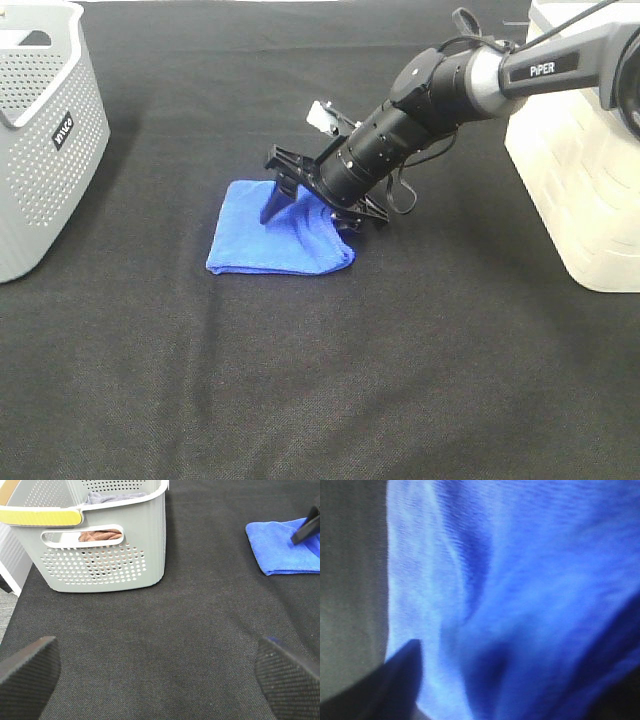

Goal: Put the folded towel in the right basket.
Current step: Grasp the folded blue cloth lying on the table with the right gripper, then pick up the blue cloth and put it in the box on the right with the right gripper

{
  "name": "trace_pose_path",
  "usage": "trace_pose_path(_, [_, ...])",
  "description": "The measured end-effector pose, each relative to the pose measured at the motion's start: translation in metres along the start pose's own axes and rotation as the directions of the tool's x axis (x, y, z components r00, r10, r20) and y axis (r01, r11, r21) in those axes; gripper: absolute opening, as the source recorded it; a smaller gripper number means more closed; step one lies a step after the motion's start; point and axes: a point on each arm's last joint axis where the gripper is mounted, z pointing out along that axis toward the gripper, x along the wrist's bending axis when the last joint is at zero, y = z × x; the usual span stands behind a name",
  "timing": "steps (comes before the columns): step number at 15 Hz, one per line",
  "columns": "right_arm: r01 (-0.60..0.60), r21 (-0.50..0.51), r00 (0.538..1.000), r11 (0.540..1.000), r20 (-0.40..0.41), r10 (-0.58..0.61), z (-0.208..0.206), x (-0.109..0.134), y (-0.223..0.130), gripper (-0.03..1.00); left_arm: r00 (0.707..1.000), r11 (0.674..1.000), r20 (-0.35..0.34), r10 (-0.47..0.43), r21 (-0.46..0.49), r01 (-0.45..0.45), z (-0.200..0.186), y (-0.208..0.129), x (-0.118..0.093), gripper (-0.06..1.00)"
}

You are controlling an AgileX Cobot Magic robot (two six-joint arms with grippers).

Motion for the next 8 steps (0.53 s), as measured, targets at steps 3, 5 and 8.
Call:
trace_pose_path(3, [0.006, 0.0, 1.0, 1.0, 0.016, -0.006, 0.0033, -0.0041, -0.0006, 0.37, 1.0, 1.0, 0.0, 0.0, 0.0, 0.0, 0.0, 0.0, 0.0, 0.99])
trace_pose_path(5, [0.015, 0.003, 1.0, 1.0, 0.026, -0.015, 0.0044, -0.0058, -0.0009, 0.17, 1.0, 1.0, 0.0, 0.0, 0.0, 0.0, 0.0, 0.0, 0.0, 0.99])
trace_pose_path(8, [0.046, 0.041, 0.999, 0.998, 0.021, -0.046, 0.003, -0.0024, -0.0007, 0.17, 1.0, 1.0, 0.0, 0.0, 0.0, 0.0, 0.0, 0.0, 0.0, 0.99])
